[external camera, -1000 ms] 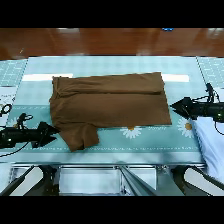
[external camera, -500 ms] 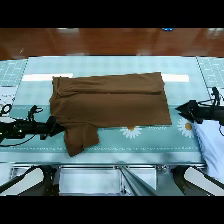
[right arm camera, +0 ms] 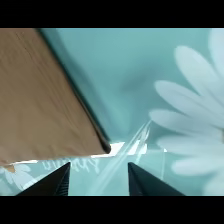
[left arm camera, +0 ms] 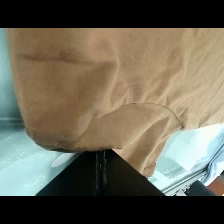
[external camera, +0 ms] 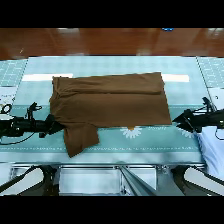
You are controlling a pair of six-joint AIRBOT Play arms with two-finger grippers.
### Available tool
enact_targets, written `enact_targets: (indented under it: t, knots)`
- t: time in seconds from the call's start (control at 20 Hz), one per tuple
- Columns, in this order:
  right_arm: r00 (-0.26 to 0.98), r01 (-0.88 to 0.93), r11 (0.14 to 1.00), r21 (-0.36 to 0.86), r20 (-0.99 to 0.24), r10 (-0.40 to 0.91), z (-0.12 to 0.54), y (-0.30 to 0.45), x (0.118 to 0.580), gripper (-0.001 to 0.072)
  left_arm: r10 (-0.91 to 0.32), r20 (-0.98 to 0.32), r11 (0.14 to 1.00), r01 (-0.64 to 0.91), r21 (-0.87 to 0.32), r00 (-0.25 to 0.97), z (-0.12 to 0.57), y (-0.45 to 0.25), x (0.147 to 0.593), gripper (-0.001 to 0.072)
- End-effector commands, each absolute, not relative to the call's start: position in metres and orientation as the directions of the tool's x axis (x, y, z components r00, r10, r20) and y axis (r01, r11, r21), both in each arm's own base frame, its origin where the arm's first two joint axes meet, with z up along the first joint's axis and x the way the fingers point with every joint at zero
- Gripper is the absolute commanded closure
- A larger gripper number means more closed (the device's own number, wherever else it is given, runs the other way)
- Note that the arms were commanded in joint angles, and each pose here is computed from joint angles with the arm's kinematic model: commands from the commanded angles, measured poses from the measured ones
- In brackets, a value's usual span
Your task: Fold the shirts.
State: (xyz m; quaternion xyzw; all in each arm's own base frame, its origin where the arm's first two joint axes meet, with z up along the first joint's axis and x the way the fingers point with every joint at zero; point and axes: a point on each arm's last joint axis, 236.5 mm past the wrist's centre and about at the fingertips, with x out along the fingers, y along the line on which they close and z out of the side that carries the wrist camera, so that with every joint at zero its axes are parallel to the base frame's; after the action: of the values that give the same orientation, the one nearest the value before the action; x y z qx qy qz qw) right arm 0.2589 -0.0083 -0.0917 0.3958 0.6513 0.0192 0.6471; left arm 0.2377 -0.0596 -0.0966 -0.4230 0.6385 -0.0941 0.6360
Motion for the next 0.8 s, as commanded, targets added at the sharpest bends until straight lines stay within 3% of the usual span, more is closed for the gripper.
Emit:
enact_targets:
  t: [0.0,0.15,0.2,0.25,0.3,0.5,0.75]
  knots:
    - [0.161,0.474,0.657,0.586,-0.791,0.59,-0.103,0.019,0.281,0.0294,-0.662,-0.73,0.625,-0.414,-0.661,0.167,-0.096,-0.06,0.238,0.0692]
    - [0.156,0.45,0.657,0.605,-0.778,0.609,-0.106,0.034,0.299,0.0317,-0.658,-0.733,0.629,-0.411,-0.66,0.172,-0.096,-0.059,0.239,0.0692]
    - [0.152,0.426,0.668,0.61,-0.776,0.612,-0.103,0.039,0.305,0.0356,-0.655,-0.735,0.63,-0.411,-0.659,0.175,-0.097,-0.058,0.24,0.0693]
    - [0.148,0.379,0.69,0.617,-0.776,0.613,-0.099,0.043,0.311,0.0573,-0.652,-0.737,0.631,-0.411,-0.658,0.179,-0.097,-0.057,0.241,0.0692]
    - [0.147,0.322,0.711,0.625,-0.775,0.615,-0.094,0.048,0.316,0.0686,-0.65,-0.738,0.631,-0.412,-0.657,0.181,-0.097,-0.057,0.241,0.0693]
    - [0.151,0.214,0.737,0.641,-0.767,0.623,-0.064,0.048,0.333,0.0686,-0.65,-0.732,0.65,-0.349,-0.675,0.206,-0.078,-0.051,0.259,0.0693]
    - [0.257,0.091,0.787,0.609,-0.779,0.573,-0.022,0.036,0.387,0.0686,-0.576,-0.737,0.708,-0.234,-0.666,0.354,-0.027,-0.018,0.332,0.0693]
